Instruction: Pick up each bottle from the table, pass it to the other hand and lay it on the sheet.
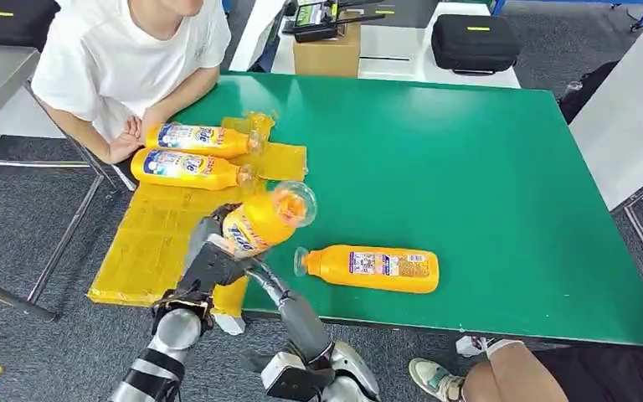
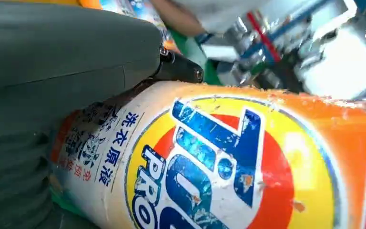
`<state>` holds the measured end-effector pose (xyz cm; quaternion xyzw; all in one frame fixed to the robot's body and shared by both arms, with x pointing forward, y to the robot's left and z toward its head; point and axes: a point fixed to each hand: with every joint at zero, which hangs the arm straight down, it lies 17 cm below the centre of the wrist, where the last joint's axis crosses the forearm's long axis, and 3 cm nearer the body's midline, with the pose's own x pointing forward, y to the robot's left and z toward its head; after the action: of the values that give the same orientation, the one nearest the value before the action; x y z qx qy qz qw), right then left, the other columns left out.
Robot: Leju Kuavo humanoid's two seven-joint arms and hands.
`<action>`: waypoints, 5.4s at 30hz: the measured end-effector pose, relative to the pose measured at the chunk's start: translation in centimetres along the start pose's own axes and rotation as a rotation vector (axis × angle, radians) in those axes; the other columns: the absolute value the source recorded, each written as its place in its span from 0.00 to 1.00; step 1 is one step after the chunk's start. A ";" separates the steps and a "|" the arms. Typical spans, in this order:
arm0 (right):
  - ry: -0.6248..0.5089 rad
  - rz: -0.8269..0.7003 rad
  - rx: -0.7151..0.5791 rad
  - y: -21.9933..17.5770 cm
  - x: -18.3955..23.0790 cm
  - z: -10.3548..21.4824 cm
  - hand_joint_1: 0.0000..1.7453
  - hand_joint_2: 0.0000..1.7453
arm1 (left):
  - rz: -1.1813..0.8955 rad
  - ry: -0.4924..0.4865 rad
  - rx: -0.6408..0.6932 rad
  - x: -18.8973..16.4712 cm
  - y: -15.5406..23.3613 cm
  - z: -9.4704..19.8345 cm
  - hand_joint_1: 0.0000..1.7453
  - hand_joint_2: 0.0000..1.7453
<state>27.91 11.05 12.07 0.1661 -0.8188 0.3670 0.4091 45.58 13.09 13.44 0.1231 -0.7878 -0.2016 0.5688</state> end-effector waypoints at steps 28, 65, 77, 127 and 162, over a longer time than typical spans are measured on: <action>-0.066 -0.169 0.052 1.3 2.8 0.1 0.00 0.00 | -0.700 0.496 -0.304 -18.7 8.7 -4.7 1.00 1.00; -0.013 -0.086 -0.027 -0.6 0.5 2.5 0.00 0.00 | 0.130 0.097 -0.300 -8.5 4.1 -5.0 0.00 1.00; -0.007 0.311 -0.073 -3.4 -0.2 4.0 0.00 1.00 | 0.682 -0.038 0.144 -2.6 11.1 -3.6 0.00 1.00; 0.671 0.592 0.006 -24.0 -21.6 12.3 0.00 1.00 | 0.696 -0.316 0.392 8.1 15.6 6.8 0.00 1.00; 1.145 0.804 0.491 -27.4 -26.8 13.9 0.79 1.00 | 0.778 -0.191 0.305 5.9 13.2 7.2 0.00 1.00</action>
<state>52.28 -18.49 -1.89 -0.2773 -0.3693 0.6904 0.5569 37.36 23.59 22.49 -0.1197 -0.8456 0.1362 0.5021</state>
